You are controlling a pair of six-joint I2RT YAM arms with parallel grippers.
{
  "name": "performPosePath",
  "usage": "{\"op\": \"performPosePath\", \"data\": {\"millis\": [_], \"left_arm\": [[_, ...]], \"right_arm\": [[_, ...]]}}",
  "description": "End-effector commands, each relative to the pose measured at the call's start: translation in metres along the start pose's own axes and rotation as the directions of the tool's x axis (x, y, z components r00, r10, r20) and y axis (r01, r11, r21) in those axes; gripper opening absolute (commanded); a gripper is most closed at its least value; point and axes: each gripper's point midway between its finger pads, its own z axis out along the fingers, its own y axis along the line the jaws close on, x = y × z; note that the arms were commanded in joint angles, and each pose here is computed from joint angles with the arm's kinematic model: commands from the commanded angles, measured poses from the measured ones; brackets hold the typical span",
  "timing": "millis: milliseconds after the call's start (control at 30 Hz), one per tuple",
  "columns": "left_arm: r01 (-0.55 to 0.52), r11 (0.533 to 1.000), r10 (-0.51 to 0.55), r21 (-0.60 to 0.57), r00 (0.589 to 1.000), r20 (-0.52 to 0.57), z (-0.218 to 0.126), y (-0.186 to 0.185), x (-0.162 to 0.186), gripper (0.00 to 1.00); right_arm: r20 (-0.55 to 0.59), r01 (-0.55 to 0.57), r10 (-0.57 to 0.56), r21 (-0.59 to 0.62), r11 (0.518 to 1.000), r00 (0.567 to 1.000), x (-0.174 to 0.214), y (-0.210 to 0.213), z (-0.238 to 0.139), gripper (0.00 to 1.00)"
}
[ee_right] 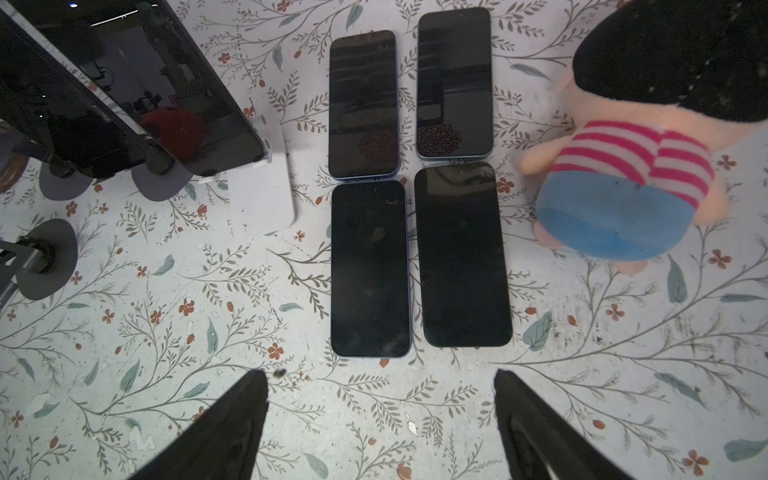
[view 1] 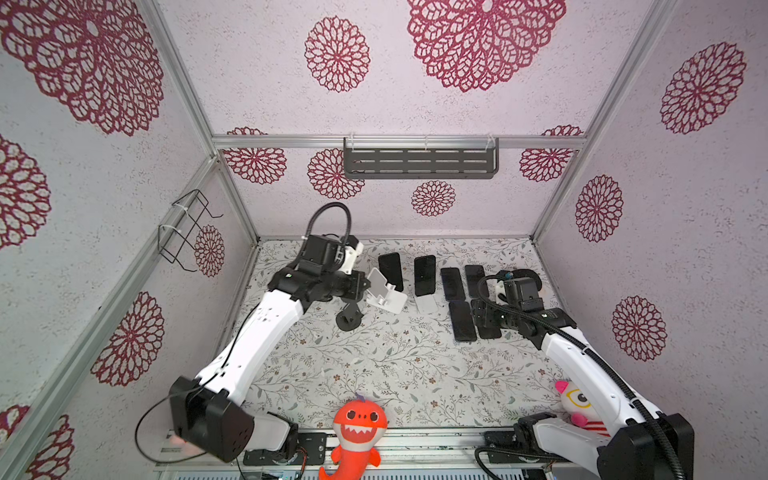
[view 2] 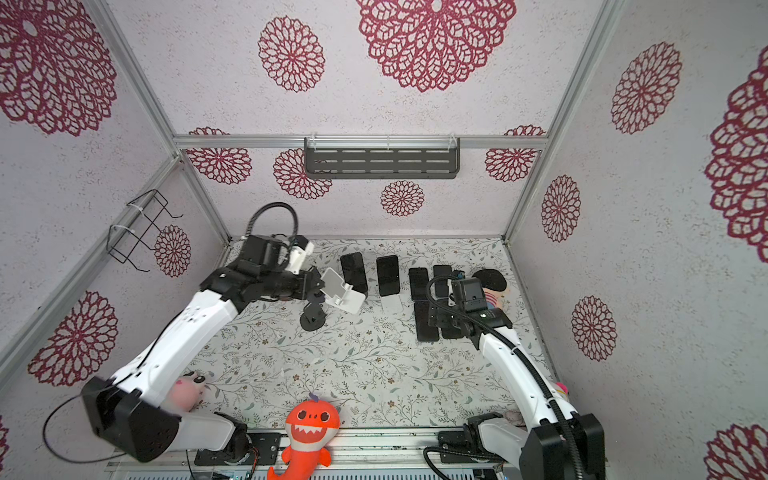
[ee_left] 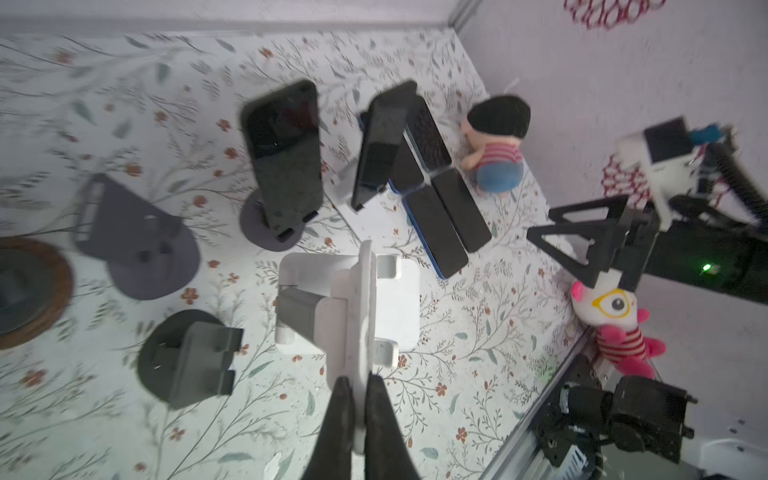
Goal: Remove the phone from the phone stand
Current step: 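Lift the white stand with the left gripper and pull it toward the robot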
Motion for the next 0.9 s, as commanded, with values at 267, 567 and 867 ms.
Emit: {"op": "performPosePath", "data": {"millis": [267,567,867], "left_arm": [[0.338,0.830,-0.294,-0.444,0.941,0.168,-0.068,0.157,0.050,0.00],[0.318,0.884,-0.241,-0.341,0.938,0.250,0.001,0.186,0.040,0.00],[0.264,0.901,-0.227,-0.345,0.963,0.142,0.038,0.195,0.045,0.00]], "right_arm": [[0.031,0.027,-0.027,-0.002,1.000,0.999,-0.013,0.001,-0.004,0.88],[0.039,0.037,-0.037,0.009,0.999,0.999,-0.011,-0.002,-0.012,0.88],[0.039,0.038,-0.038,0.007,0.999,0.999,-0.009,-0.003,-0.011,0.88]]}}
